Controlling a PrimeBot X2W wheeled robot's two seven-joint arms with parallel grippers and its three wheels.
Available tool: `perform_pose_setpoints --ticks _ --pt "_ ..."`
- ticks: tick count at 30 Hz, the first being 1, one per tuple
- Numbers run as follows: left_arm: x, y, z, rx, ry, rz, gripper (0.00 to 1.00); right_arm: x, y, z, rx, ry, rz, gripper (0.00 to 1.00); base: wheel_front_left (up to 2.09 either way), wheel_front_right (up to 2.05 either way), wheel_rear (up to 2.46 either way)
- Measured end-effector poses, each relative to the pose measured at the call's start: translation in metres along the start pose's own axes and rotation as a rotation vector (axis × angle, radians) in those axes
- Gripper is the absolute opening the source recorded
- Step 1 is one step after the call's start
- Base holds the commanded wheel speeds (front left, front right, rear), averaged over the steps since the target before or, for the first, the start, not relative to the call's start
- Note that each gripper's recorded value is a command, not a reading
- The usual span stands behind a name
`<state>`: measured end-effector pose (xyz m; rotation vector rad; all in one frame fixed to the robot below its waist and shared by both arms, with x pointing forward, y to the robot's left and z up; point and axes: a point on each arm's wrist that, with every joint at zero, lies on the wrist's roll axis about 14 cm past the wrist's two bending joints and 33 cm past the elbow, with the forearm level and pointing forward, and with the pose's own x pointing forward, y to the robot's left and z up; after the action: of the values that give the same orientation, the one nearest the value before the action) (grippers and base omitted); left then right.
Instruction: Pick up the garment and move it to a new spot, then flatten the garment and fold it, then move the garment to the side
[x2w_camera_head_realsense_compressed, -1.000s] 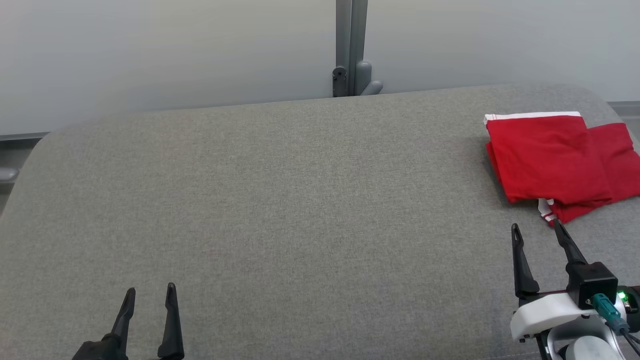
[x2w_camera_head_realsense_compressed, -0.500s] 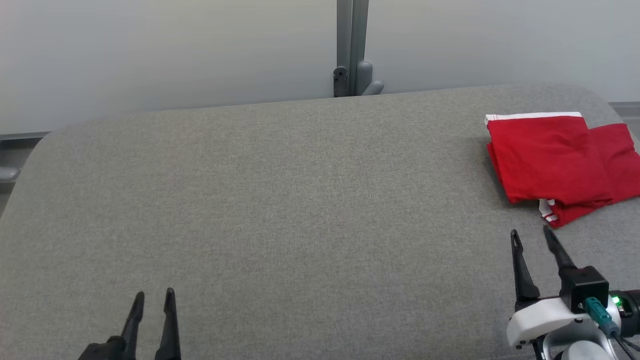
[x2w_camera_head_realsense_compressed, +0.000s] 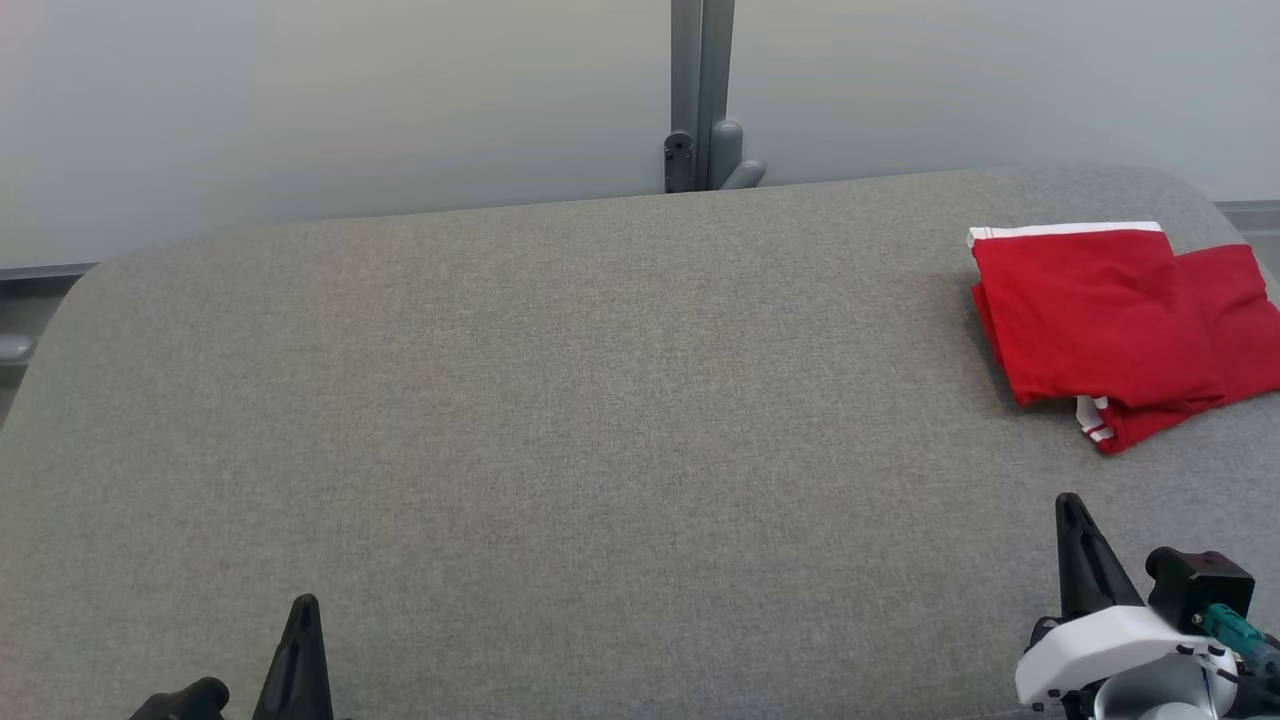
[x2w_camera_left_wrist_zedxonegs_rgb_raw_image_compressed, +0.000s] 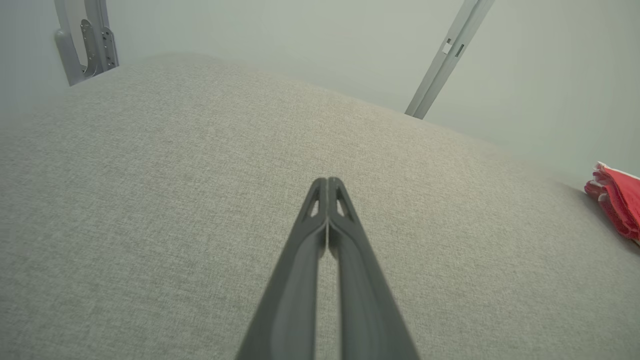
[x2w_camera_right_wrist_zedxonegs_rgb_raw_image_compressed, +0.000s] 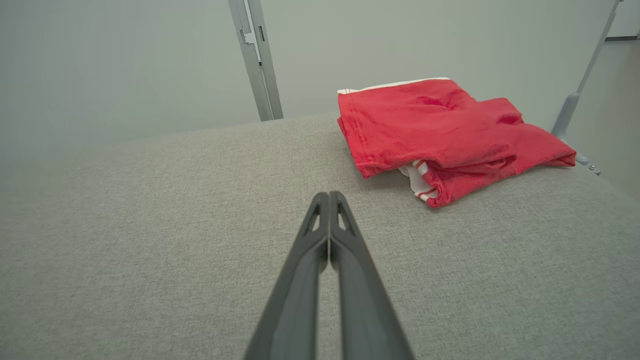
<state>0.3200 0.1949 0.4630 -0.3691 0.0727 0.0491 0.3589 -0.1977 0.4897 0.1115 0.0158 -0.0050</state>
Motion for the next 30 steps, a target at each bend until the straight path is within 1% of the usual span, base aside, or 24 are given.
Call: perform_pose_setpoints --ticks 15,17,30 --pt "0.012 0.002 0.007 -0.241 -0.004 0.029 0.00 0.004 -0.004 0.002 0.295 0.005 -0.040 0.00 0.00 0.00 0.00" --pt "0.013 0.002 0.008 -0.253 -0.002 0.030 0.00 0.004 -0.004 0.002 0.312 0.005 -0.042 0.00 0.00 0.00 0.00" --pt "0.022 0.002 0.014 -0.432 -0.007 0.036 0.00 0.009 -0.006 0.004 0.529 0.005 -0.058 0.00 0.00 0.00 0.00"
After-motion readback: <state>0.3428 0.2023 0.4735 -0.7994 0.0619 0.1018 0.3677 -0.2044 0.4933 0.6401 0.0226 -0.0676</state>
